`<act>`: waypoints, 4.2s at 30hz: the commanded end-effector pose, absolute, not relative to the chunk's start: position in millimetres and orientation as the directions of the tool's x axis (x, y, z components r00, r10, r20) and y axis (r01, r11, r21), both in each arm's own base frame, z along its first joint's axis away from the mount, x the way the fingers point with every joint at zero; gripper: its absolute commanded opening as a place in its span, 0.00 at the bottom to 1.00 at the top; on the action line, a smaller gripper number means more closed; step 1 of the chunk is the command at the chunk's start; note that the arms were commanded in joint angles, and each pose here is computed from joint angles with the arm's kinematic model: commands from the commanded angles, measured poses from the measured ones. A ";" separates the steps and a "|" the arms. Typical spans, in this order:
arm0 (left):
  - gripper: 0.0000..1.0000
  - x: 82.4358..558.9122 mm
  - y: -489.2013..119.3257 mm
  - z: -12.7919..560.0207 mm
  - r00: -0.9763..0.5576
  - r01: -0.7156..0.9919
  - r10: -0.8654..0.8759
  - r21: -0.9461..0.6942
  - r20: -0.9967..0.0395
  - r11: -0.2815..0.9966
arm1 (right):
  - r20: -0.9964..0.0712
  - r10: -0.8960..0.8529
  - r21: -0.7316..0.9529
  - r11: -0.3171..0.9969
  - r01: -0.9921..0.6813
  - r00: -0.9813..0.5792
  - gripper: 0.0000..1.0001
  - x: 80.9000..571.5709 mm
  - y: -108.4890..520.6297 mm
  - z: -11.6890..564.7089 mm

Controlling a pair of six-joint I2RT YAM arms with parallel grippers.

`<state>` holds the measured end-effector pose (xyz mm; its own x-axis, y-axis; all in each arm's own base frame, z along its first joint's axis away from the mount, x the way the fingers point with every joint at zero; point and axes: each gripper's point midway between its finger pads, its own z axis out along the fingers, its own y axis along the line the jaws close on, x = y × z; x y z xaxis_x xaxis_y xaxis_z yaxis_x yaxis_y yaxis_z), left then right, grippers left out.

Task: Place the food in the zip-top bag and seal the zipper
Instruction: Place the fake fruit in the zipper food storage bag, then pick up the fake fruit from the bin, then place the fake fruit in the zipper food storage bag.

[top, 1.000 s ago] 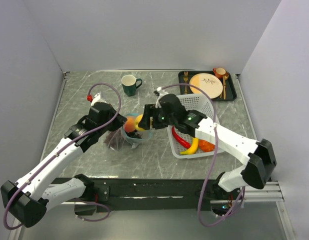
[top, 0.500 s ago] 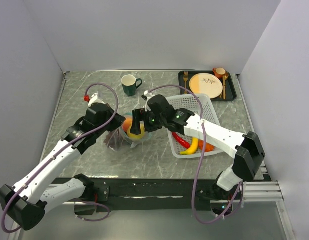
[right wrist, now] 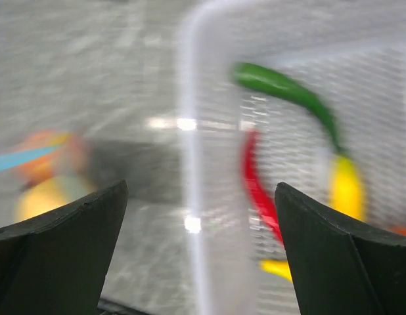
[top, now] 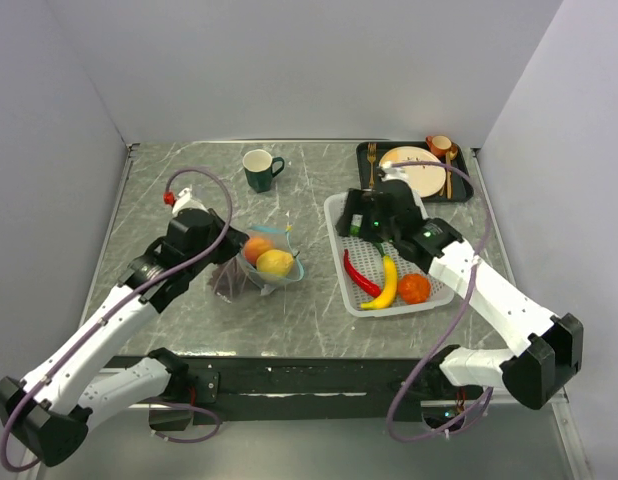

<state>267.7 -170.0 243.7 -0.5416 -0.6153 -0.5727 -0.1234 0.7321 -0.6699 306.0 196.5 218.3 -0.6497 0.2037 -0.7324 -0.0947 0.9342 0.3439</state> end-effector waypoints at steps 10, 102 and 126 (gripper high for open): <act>0.09 265.5 -130.0 278.7 -0.367 -0.205 -0.702 -0.683 -0.611 0.701 | -0.607 0.188 0.123 0.982 0.143 -0.772 1.00 273.9 118.7 128.1; 0.02 295.0 -209.5 280.0 -0.578 -0.031 -0.601 -0.722 -0.551 0.691 | -0.631 -0.071 0.558 0.650 -0.515 -0.773 0.36 235.1 368.6 229.2; 0.19 283.1 -172.0 306.2 -0.454 -0.069 -0.662 -0.718 -0.596 0.693 | -0.701 -0.162 0.448 0.658 -0.606 -0.694 1.00 244.1 367.3 236.1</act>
